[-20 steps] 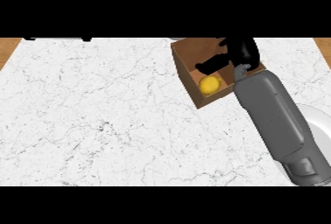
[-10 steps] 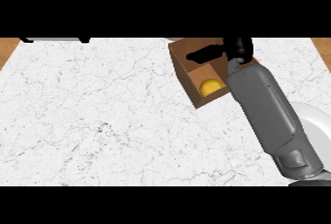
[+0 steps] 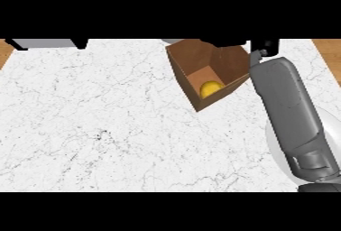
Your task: Pick the lemon from the plate and place it in the cardboard box
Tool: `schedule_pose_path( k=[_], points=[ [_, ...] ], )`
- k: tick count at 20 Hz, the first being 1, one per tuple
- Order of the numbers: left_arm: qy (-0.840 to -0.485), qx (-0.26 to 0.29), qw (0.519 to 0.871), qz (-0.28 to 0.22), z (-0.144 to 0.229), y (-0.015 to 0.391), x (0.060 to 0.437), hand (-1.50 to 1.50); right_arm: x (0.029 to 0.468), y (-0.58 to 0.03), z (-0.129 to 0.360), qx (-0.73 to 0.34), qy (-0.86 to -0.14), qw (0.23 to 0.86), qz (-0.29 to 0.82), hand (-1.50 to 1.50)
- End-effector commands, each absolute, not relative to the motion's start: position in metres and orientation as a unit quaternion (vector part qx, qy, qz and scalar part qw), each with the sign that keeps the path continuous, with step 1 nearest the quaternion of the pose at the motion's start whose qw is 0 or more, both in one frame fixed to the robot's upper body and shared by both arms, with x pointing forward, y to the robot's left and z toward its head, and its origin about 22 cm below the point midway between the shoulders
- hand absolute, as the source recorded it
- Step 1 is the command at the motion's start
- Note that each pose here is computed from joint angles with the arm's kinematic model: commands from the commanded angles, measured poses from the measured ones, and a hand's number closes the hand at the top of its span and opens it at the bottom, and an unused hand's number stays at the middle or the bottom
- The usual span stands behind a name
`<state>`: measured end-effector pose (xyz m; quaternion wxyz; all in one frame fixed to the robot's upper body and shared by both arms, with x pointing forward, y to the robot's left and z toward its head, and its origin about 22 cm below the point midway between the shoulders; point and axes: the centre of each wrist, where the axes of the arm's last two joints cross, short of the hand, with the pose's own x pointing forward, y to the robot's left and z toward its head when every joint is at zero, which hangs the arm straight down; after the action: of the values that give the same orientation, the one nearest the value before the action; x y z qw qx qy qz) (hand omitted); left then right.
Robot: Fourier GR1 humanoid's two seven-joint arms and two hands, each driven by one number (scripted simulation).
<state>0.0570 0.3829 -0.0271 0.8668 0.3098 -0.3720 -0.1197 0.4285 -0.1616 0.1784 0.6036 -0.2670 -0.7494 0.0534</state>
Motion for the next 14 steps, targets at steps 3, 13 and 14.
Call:
schedule_pose_path(
  k=[3,13,14],
  points=[
    [-0.573,0.315,0.753,-0.073,0.017,0.369,0.145,0.00,0.428,-0.202,0.169,-0.265,-0.750,0.607,0.012,-1.50],
    [-0.556,0.331,0.761,-0.047,0.016,0.375,0.131,0.00,0.411,-0.293,0.151,-0.276,-0.737,0.617,0.018,-1.50],
    [-0.555,0.329,0.762,-0.051,0.018,0.373,0.130,0.00,0.408,-0.308,0.155,-0.278,-0.740,0.612,0.021,-1.50]
  ],
)
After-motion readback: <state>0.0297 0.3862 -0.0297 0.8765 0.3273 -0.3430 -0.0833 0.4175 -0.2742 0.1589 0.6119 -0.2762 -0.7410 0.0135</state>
